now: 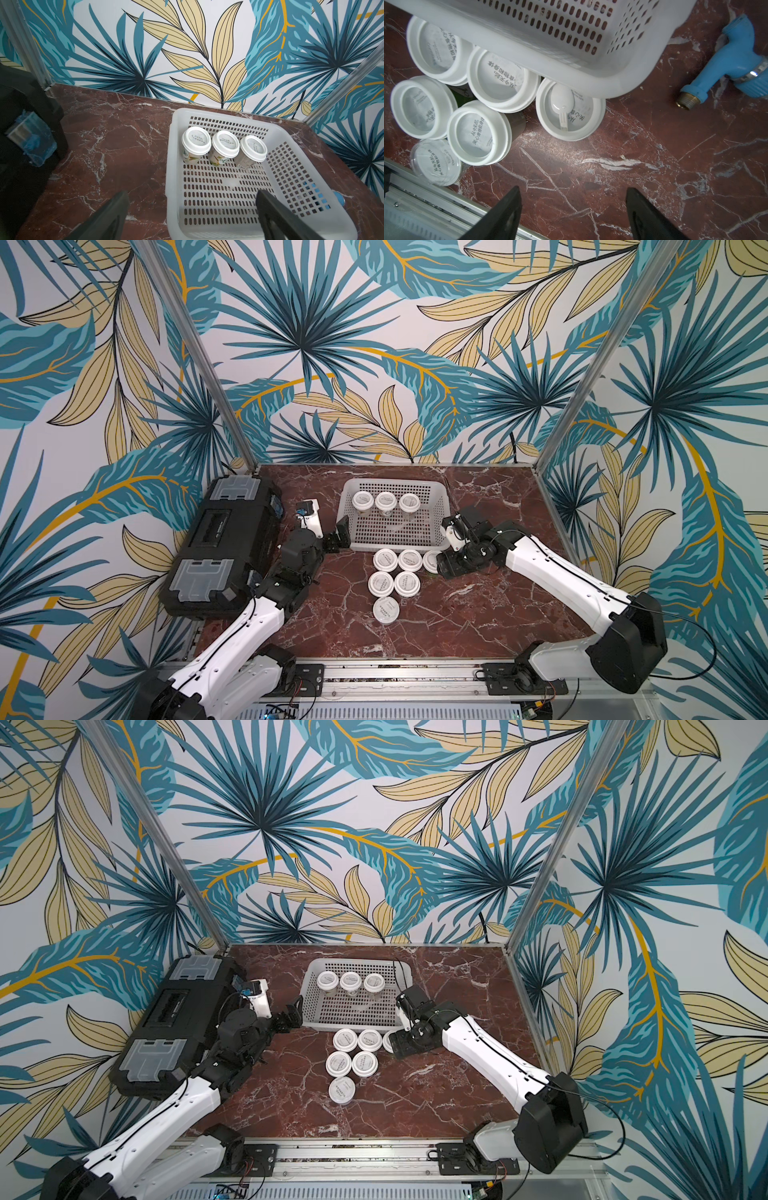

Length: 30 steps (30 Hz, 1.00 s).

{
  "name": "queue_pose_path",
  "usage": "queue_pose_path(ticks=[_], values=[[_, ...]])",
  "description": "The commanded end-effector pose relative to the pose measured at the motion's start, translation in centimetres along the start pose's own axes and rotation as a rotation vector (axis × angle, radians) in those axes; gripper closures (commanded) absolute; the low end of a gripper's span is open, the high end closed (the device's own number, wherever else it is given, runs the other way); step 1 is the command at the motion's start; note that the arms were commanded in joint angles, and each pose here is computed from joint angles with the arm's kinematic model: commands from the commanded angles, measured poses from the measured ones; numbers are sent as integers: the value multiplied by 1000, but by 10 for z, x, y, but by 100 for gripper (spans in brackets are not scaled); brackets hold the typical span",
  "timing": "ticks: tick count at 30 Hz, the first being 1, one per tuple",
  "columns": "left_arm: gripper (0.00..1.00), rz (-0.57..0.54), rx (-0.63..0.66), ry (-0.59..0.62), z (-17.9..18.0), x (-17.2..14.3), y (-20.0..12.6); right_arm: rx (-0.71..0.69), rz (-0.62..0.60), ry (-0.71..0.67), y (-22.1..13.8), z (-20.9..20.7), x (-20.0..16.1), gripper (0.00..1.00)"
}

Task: Put the yogurt in the basket
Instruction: Pick up the yogurt from the center of the board.

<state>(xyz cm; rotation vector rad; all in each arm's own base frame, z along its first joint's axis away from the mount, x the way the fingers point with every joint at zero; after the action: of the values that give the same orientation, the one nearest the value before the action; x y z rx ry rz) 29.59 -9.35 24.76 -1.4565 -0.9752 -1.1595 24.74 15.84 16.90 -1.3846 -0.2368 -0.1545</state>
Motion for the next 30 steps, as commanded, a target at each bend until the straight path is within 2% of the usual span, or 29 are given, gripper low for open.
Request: queue_pose_path(ticks=[1, 24, 30], values=[[0, -53, 7, 16, 4, 5, -6, -31, 7, -1, 12, 1, 6, 16], [0, -61, 6, 33, 5, 5, -10, -36, -20, -11, 47, 19, 29, 16], [0, -56, 5, 34, 5, 4, -9, -48, -17, -7, 52, 18, 29, 20]])
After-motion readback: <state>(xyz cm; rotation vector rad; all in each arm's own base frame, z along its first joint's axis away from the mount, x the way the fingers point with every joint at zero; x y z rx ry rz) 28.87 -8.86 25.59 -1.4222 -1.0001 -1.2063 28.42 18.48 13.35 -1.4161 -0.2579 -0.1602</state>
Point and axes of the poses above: each gripper's point midway between its finger pads, its own y axis out along the fingers, its own z axis along the line the jaws close on, x = y × z, the point moved 4 cm from there along -y, back along the fingers, and after that the axes turned 15 degrees about y, right-handed, at the moved point
